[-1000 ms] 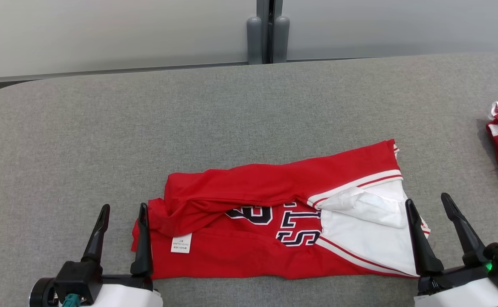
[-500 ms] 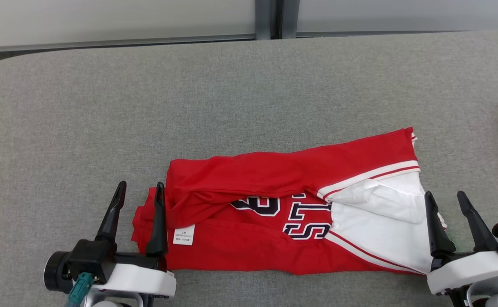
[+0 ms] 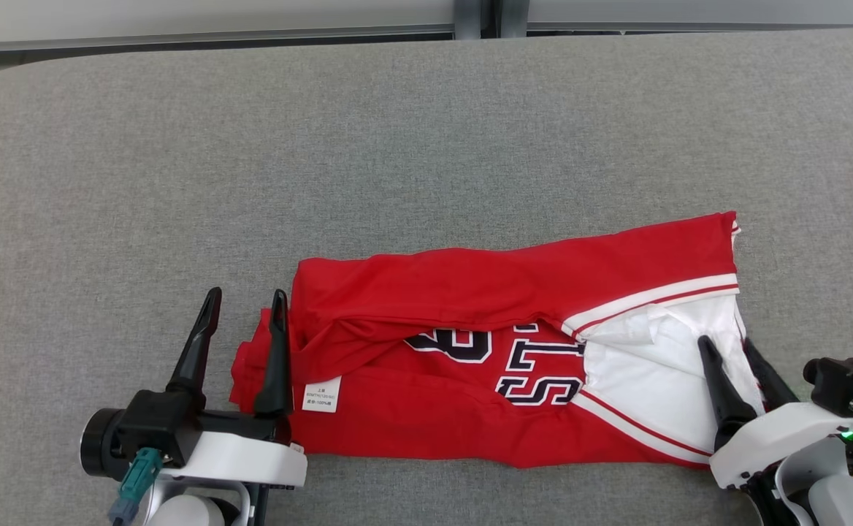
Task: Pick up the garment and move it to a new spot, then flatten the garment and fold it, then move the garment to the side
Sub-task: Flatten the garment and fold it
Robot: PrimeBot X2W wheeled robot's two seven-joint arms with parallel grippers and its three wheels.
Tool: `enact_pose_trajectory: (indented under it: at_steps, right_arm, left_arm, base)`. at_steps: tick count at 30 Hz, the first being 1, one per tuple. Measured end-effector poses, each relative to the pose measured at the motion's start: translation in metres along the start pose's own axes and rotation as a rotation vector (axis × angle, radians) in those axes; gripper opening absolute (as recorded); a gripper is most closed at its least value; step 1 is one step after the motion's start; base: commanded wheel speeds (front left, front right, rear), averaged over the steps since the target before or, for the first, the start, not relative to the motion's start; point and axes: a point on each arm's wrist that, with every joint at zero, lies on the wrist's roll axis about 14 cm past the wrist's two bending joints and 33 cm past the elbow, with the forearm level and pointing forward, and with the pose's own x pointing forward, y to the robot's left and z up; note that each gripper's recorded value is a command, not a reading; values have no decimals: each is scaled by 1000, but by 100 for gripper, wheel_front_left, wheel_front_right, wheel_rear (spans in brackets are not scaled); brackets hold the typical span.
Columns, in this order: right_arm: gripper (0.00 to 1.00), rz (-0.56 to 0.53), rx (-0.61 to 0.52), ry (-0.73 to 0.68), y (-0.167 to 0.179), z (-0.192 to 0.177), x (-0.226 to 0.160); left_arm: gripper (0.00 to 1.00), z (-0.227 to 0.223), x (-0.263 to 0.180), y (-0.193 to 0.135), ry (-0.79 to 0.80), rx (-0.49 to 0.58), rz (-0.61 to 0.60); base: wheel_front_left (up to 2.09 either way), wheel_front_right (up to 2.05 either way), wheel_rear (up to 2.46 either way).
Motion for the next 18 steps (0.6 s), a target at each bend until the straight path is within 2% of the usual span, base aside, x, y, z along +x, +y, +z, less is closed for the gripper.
enact_pose_trajectory:
  at_steps: [4,8,13,18]
  right_arm:
    - [0,30,-8,10,6,-1,-1]
    - [0,14,-22,-35,-5,9,-7]
    - [0,-98,-79,-95,-54,27,-27]
    - [0,-174,-121,-156,-85,50,-37]
  left_arm:
    - [100,1,3,1,-7,4,-1]
    - [100,3,5,0,-13,7,-5]
    - [100,4,8,-2,-21,5,-12]
    - [100,3,10,-2,-20,-1,-13]
  base:
    - [0,0,0]
    - [0,0,0]
    - [0,0,0]
    - [0,0,0]
